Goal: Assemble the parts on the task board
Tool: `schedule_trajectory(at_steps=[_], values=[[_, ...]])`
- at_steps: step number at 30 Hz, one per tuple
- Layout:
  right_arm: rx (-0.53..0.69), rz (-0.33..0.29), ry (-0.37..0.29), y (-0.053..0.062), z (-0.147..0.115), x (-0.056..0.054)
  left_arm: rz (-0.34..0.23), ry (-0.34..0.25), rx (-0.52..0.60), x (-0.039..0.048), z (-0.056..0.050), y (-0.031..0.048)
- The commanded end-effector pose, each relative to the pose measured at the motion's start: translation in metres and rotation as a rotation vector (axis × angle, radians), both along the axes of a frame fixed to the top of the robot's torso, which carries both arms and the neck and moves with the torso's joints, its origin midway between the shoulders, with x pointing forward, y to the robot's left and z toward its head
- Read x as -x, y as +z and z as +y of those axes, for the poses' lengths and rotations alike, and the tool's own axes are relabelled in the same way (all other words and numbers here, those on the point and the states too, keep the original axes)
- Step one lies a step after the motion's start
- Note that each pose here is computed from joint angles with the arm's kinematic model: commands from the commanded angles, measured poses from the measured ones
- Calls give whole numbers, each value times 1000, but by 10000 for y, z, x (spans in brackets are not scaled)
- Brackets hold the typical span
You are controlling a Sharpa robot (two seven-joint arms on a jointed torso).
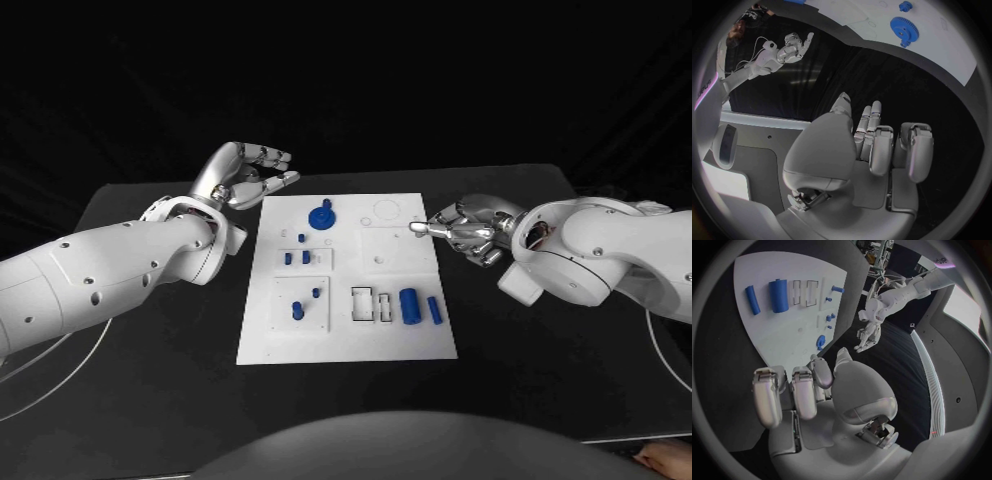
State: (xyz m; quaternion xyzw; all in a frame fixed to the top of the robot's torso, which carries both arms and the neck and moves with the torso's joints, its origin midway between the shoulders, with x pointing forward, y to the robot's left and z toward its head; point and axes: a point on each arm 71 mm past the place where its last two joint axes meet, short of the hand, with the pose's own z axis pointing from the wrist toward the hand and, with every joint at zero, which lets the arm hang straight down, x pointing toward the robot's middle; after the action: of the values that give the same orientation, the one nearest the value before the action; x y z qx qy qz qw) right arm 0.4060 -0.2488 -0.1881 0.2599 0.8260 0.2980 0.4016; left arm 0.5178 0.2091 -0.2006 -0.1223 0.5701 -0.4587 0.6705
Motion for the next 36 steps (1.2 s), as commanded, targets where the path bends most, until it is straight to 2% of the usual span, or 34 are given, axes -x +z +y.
schedule_trajectory(at_steps=[1, 5, 15, 20, 26, 36], values=[[30, 107, -29, -68, -52, 64, 6, -17, 7, 0, -30, -1], [62, 140, -44, -101, -111, 92, 7, -17, 6, -6, -35, -4], [150, 165, -46, -218, -172, 138, 7, -21, 7, -11, -61, -4], [165, 187, -35, -298, -111, 206, 7, -20, 6, -13, -50, -4], [201, 208, -27, -333, -2, 275, 7, -15, 4, -17, -25, -5], [244, 208, -17, -392, 143, 315, 8, -14, 3, -20, -19, -7]])
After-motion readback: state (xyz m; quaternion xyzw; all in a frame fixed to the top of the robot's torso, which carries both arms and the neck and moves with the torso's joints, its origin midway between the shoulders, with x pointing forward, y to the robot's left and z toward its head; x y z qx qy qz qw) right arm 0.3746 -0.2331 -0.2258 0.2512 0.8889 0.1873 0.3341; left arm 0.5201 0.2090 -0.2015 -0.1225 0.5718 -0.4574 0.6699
